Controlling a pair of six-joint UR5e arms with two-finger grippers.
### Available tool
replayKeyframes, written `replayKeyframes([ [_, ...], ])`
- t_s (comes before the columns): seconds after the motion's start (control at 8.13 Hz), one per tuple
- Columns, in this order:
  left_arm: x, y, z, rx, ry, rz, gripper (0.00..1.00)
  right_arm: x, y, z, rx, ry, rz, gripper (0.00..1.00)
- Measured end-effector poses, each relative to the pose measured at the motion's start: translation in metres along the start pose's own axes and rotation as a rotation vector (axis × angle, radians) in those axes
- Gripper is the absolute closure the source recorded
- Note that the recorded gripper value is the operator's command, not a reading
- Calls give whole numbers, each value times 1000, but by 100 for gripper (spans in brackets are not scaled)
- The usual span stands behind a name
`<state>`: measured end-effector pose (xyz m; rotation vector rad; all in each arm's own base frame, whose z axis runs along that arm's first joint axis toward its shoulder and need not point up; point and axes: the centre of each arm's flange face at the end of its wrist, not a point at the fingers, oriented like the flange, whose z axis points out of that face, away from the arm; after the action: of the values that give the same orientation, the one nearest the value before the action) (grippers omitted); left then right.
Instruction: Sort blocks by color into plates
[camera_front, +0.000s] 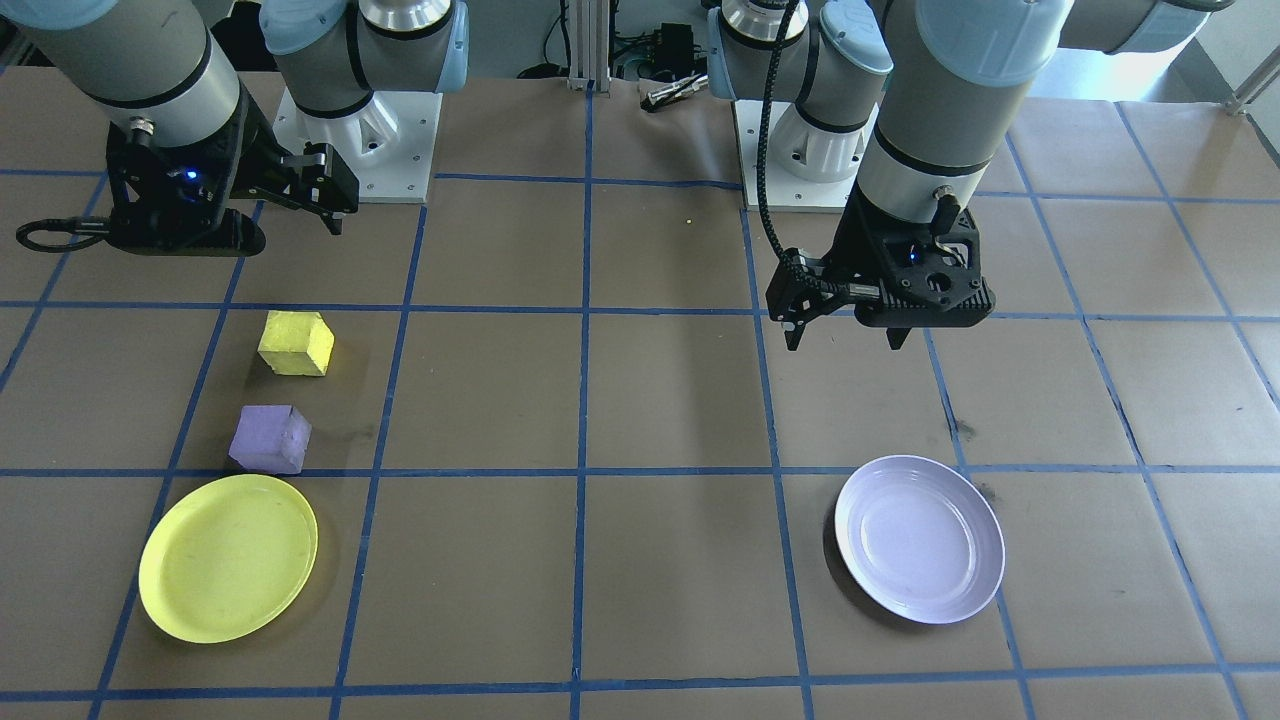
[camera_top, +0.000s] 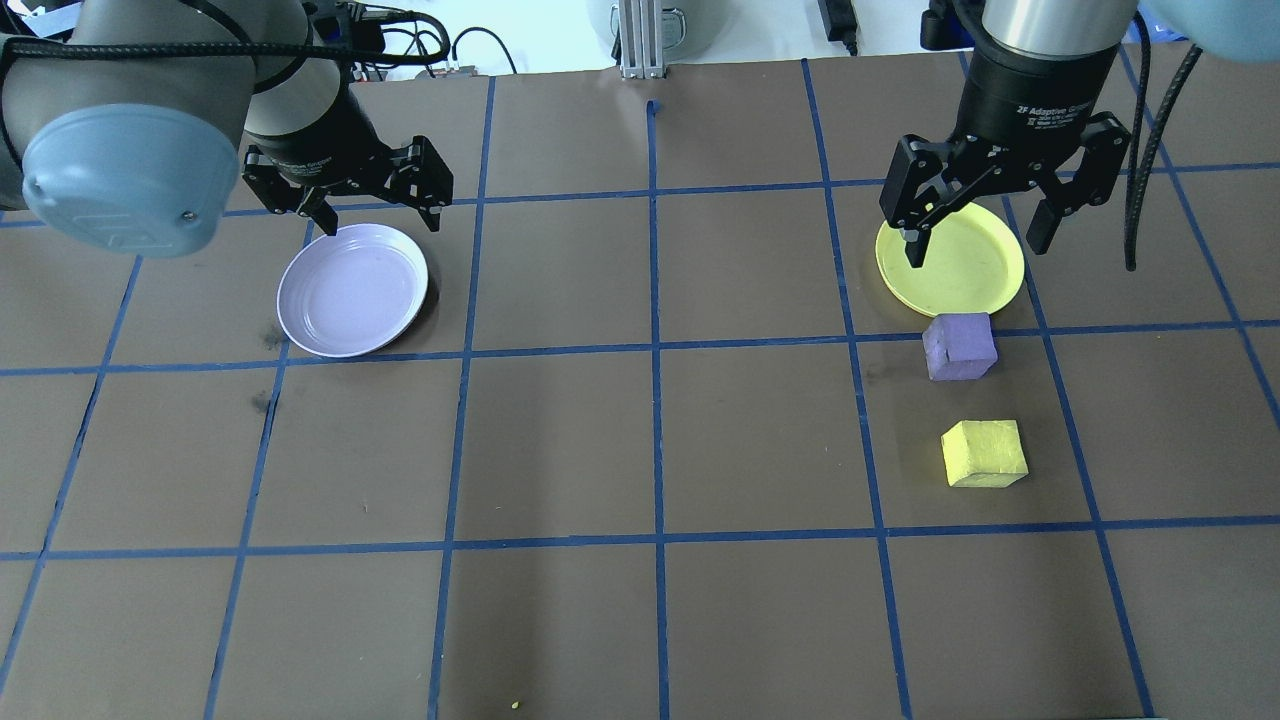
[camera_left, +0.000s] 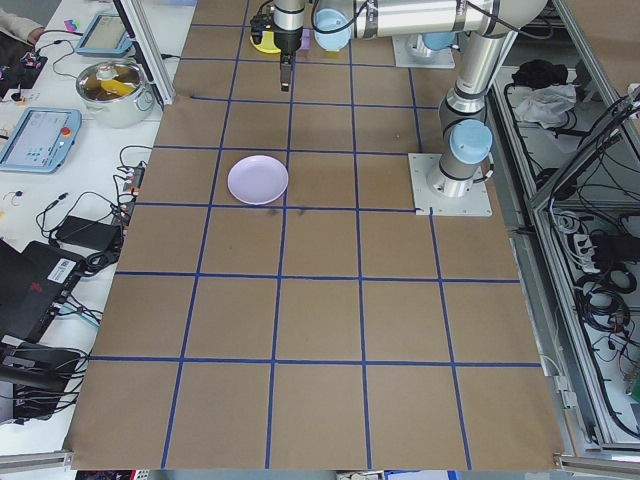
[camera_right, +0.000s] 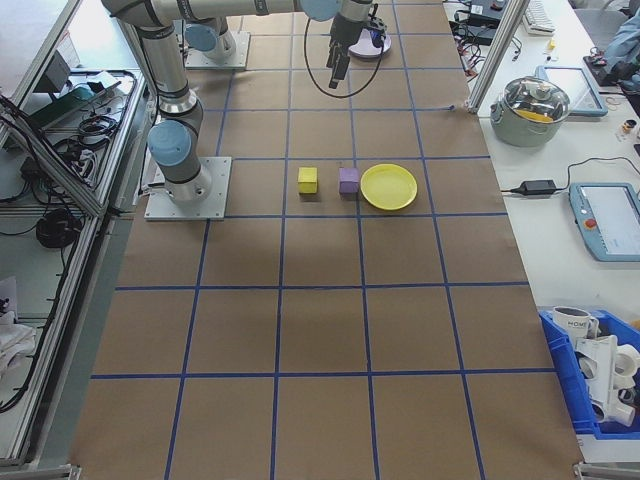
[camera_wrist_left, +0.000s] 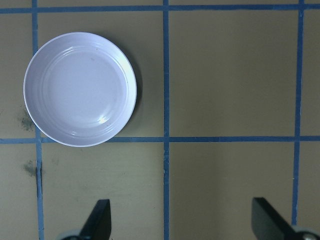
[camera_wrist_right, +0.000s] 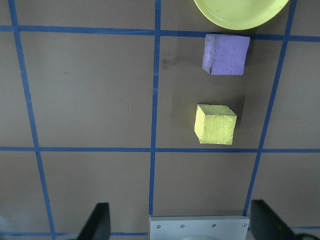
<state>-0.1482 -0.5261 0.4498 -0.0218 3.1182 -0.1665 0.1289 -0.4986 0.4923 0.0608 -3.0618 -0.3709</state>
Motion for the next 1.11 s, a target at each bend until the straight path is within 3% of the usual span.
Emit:
replayKeyframes([
  [0.74,0,-2,3,6,0,-2,0,10,-8,9,-6,-16,16,0],
  [1.11,-1,-2,3,6,1,-3,0,44,-16,73,3,-16,30,7],
])
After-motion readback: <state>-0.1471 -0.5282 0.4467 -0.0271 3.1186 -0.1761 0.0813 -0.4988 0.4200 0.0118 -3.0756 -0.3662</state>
